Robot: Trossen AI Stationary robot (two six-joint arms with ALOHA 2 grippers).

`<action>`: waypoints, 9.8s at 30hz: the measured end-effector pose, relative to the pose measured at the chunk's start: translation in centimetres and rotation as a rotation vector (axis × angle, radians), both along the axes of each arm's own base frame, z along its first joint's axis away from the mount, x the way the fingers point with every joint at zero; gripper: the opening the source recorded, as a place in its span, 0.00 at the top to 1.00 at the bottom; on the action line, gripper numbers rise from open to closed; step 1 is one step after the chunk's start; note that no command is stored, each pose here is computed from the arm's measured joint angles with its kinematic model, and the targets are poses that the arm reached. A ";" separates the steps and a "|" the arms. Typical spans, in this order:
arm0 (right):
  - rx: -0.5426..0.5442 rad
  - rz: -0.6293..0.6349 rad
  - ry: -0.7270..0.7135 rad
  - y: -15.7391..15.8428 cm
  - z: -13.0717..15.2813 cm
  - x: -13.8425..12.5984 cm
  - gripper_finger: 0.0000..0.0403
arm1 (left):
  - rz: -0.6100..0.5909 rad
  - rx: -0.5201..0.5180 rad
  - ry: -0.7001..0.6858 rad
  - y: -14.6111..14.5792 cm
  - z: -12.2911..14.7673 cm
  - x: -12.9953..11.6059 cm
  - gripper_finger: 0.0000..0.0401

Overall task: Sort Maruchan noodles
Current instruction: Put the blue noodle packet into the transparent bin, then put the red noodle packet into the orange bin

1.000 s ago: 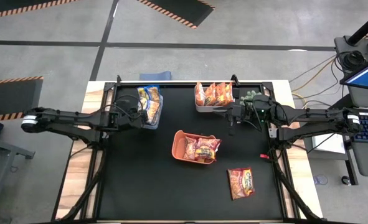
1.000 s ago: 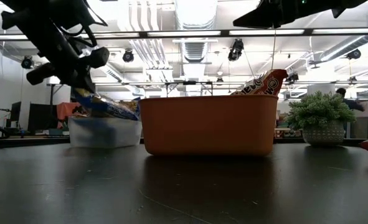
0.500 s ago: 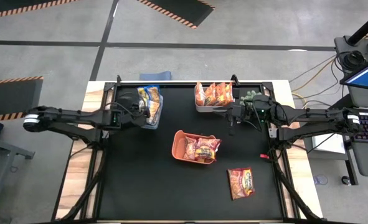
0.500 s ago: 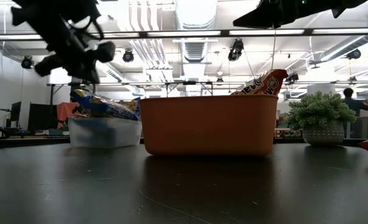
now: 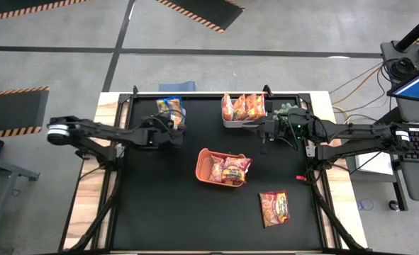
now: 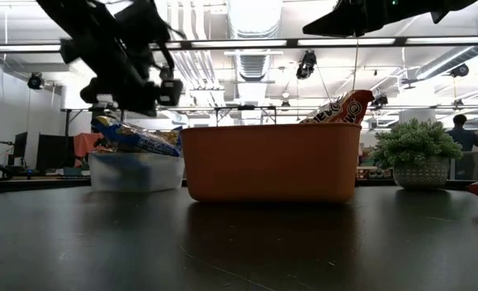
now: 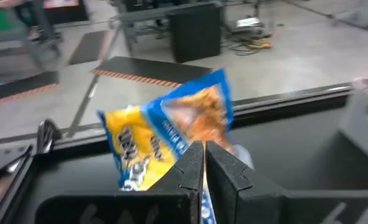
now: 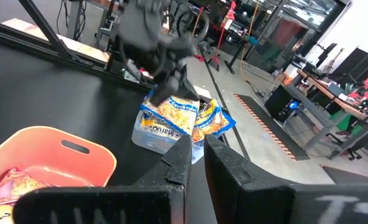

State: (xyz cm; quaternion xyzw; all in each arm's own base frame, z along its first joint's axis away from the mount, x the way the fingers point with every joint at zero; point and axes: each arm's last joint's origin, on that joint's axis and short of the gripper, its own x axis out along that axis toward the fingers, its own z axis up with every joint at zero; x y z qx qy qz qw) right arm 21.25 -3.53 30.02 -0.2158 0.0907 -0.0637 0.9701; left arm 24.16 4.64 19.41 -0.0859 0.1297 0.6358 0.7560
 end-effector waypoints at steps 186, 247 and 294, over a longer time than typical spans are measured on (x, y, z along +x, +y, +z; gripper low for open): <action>1.149 -0.459 0.610 21.5 -15.1 -1.0 0.22 | -1.419 -0.049 -0.178 -19.7 -2.5 8.5 1.00; 1.096 -0.335 0.248 19.9 -19.6 -3.3 0.09 | -1.588 -0.046 0.015 -26.9 -7.8 14.6 1.00; 1.108 -0.353 0.171 19.5 -18.8 -2.5 0.09 | -1.371 -0.100 0.304 -27.9 -8.9 13.8 1.00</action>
